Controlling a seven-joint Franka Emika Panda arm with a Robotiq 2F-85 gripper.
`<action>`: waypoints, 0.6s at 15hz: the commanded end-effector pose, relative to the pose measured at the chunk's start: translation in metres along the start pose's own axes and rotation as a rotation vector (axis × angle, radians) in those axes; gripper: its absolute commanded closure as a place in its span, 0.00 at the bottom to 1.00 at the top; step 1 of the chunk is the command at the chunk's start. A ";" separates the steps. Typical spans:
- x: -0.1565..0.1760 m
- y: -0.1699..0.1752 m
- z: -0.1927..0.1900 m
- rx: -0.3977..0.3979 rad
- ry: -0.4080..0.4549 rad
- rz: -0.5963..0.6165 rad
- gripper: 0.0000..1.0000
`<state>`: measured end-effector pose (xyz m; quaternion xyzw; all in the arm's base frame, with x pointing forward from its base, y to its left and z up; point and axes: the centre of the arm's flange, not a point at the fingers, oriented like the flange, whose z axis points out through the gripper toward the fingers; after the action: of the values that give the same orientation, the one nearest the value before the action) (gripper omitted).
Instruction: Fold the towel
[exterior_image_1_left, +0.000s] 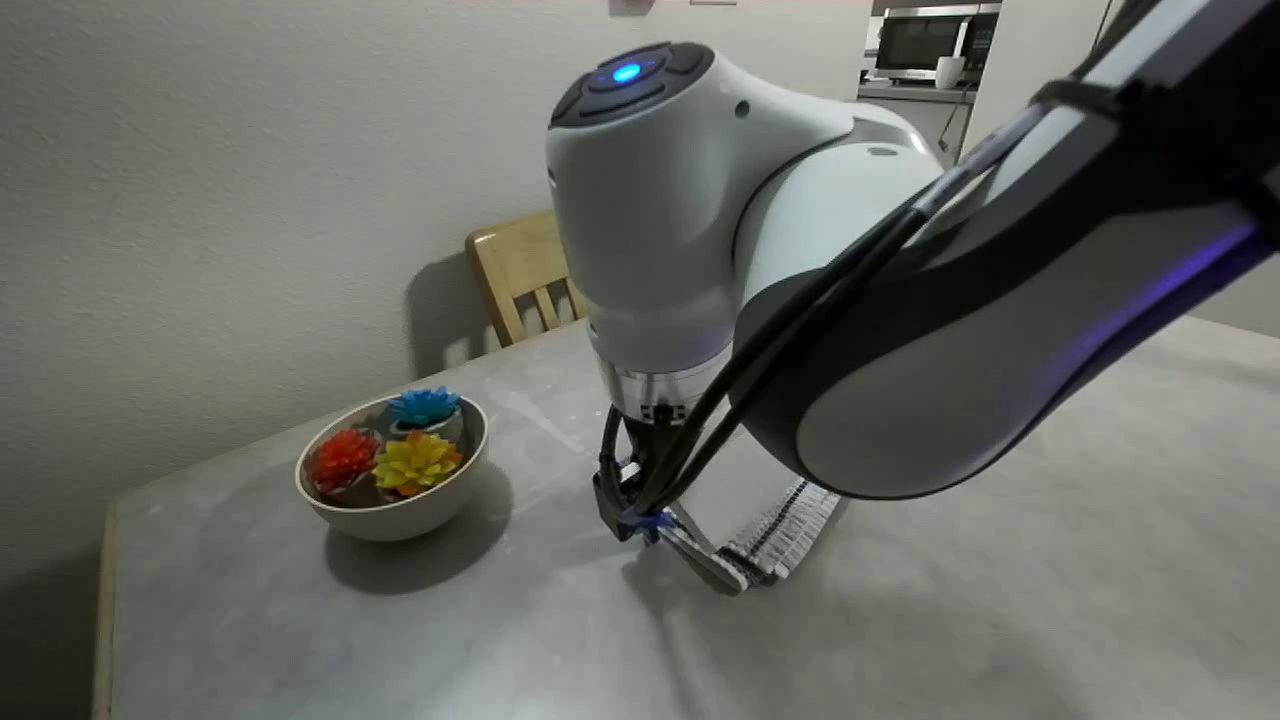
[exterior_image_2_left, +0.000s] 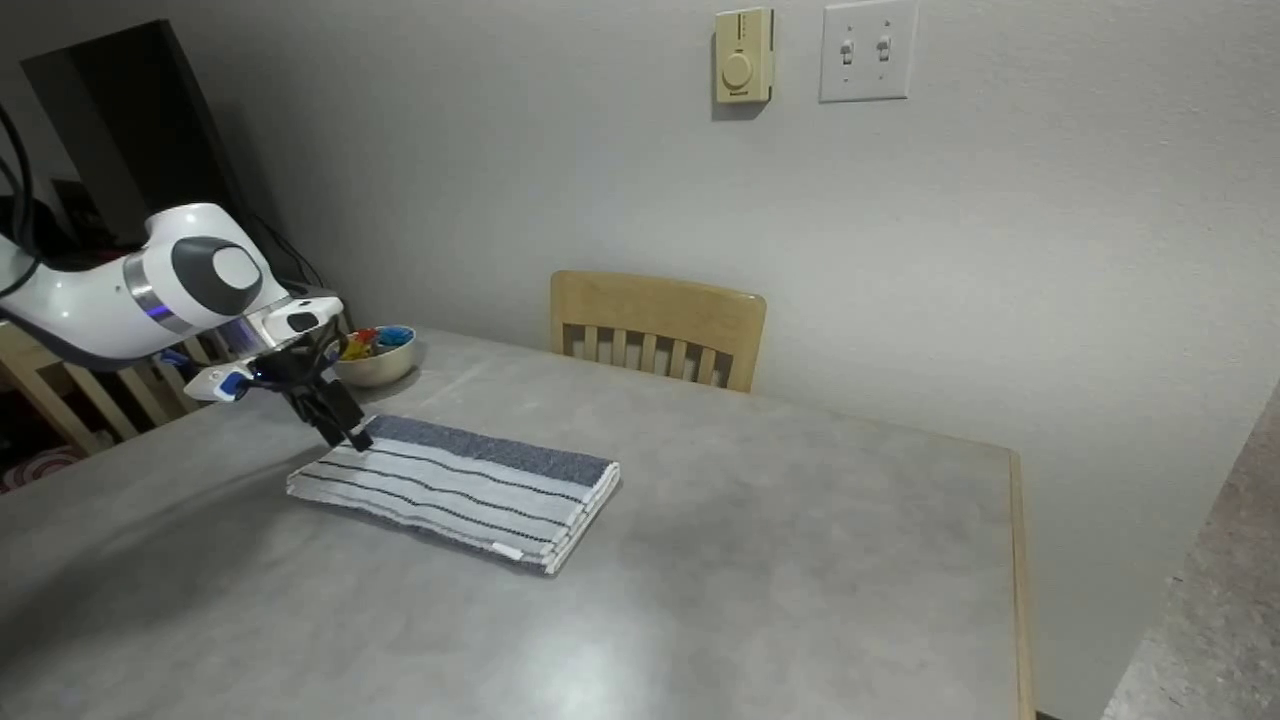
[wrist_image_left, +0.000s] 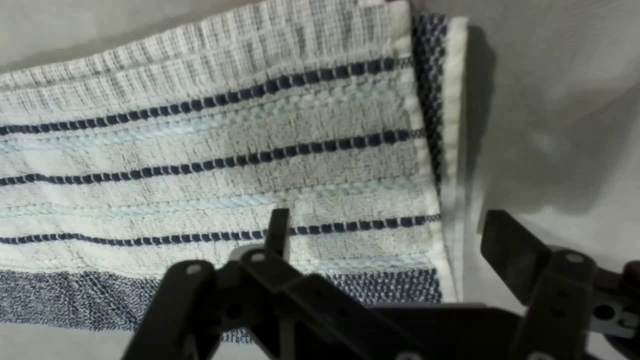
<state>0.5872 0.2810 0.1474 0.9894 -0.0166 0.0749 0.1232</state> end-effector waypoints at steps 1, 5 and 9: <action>0.009 0.000 0.009 -0.003 -0.025 -0.023 0.07; 0.011 0.000 0.010 -0.004 -0.024 -0.029 0.46; 0.013 -0.003 0.008 -0.006 -0.018 -0.028 0.73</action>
<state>0.5935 0.2840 0.1479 0.9895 -0.0096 0.0761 0.1227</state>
